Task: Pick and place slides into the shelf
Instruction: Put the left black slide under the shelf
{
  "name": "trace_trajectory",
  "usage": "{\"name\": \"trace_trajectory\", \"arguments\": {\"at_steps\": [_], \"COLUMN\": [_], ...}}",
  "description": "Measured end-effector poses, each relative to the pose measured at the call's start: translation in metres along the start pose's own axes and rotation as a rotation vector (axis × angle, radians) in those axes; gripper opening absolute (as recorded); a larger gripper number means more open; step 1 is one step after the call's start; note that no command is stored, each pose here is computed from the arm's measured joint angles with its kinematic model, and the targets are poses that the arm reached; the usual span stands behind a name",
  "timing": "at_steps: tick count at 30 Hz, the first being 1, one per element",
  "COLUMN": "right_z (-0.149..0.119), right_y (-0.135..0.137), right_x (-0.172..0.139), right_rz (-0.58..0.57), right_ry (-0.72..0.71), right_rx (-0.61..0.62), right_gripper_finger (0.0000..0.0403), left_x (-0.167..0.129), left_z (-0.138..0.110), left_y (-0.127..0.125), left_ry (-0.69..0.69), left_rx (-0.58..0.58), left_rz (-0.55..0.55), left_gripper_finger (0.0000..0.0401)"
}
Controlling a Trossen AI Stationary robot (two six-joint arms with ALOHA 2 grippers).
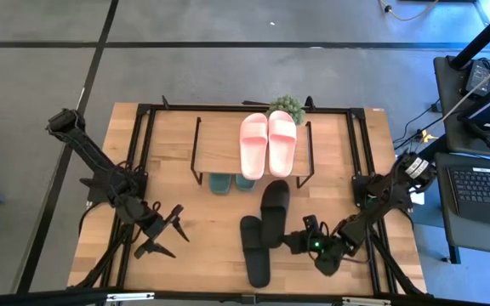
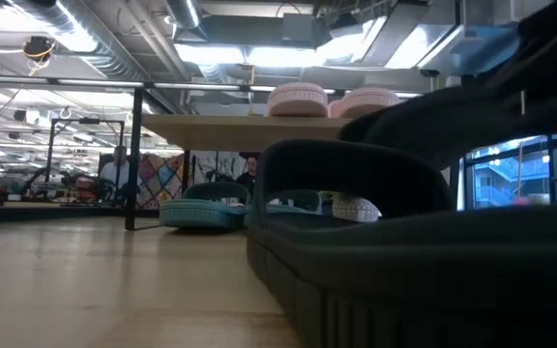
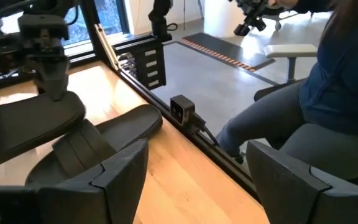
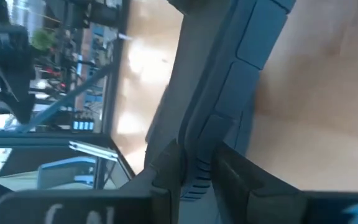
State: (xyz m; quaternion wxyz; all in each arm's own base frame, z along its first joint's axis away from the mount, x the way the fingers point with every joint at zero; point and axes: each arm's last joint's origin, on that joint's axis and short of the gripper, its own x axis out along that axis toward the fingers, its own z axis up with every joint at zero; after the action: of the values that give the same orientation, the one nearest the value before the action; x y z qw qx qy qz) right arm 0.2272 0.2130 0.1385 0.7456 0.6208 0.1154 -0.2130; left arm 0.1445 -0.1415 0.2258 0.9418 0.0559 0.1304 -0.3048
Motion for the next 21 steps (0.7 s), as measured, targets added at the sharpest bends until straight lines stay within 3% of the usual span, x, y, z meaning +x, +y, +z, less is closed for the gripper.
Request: {"name": "trace_trajectory", "arguments": {"at_steps": [13,21], "right_z": [0.039,0.057], "right_y": [-0.042,-0.052], "right_x": [0.012,0.018], "right_rz": [0.018,0.002], "right_ry": [-0.051,-0.063], "right_rx": [-0.003,-0.010], "right_gripper_finger": [0.0072,0.0072], "left_x": [0.000,0.000], "left_z": [-0.003,-0.003], "left_y": [0.000,0.000], "left_ry": [0.026,0.029], "left_rx": [-0.016,-0.017], "left_rz": [0.000,0.000], "left_gripper_finger": [0.0263,0.0263]}}
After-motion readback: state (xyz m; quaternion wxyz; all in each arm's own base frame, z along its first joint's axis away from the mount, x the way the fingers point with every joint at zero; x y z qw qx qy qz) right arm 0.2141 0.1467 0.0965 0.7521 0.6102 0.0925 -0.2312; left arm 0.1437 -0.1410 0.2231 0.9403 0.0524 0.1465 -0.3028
